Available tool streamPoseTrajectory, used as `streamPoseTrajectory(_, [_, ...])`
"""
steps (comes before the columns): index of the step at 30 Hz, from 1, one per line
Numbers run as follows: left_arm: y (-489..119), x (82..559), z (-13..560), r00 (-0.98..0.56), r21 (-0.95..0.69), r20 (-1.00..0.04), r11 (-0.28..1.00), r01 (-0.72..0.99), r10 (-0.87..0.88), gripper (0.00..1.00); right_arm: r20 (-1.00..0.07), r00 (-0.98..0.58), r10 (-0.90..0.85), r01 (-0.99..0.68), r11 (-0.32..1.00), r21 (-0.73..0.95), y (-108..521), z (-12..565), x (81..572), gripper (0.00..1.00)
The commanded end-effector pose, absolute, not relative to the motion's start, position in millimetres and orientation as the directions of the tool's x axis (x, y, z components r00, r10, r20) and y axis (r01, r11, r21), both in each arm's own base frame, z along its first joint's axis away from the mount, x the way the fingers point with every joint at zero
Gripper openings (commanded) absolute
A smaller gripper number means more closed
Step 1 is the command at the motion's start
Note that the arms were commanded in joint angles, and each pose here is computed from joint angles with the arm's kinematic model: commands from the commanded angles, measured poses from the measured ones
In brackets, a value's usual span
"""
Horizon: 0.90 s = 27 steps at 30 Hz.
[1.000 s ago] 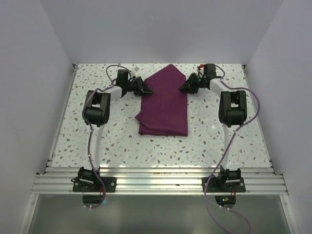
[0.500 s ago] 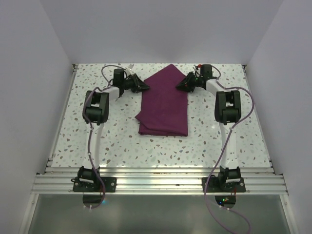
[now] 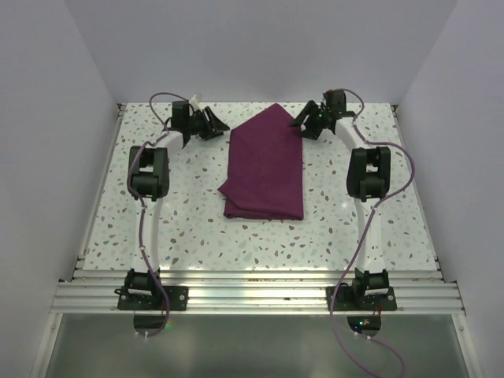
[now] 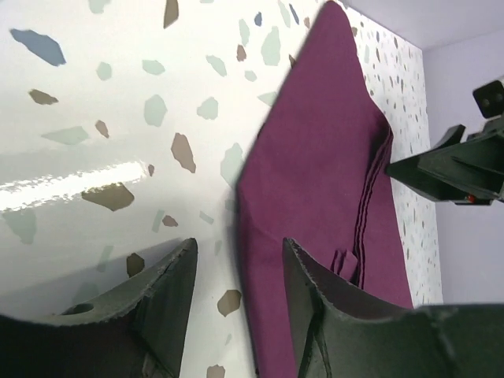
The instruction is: Prepare the surgical pack
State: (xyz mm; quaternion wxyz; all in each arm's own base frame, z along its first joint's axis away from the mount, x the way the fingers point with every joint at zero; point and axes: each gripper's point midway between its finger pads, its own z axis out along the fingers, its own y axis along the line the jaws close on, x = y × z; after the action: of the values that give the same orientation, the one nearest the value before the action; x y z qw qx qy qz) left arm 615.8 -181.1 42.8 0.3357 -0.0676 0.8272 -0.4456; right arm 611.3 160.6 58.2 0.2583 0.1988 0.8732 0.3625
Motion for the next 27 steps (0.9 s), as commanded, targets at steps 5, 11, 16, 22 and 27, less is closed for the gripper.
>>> streamPoseTrajectory(5, [-158,632,53,-0.726,-0.717,-0.536,0.686,0.122,-0.431,0.56,-0.453,-0.765,0.457,0.170,0.823,0.543,115,79,608,0.70])
streamPoseTrajectory(11, [-167,623,28,-0.757,-0.729,-0.507,0.674,0.120,-0.412,0.58,-0.446,-0.814,0.373,0.078,0.830,0.553,126,46,613,0.72])
streamPoseTrajectory(16, [-190,619,11,-0.775,-0.740,-0.497,0.657,0.144,-0.390,0.58,-0.441,-0.829,0.342,0.028,0.815,0.579,140,24,617,0.71])
streamPoseTrajectory(22, [-208,615,-4,-0.789,-0.753,-0.477,0.643,0.139,-0.387,0.58,-0.423,-0.843,0.333,0.030,0.814,0.581,153,1,619,0.68])
streamPoseTrajectory(27, [-212,613,-11,-0.800,-0.770,-0.455,0.625,0.133,-0.391,0.55,-0.410,-0.844,0.345,0.041,0.805,0.592,159,-8,620,0.59])
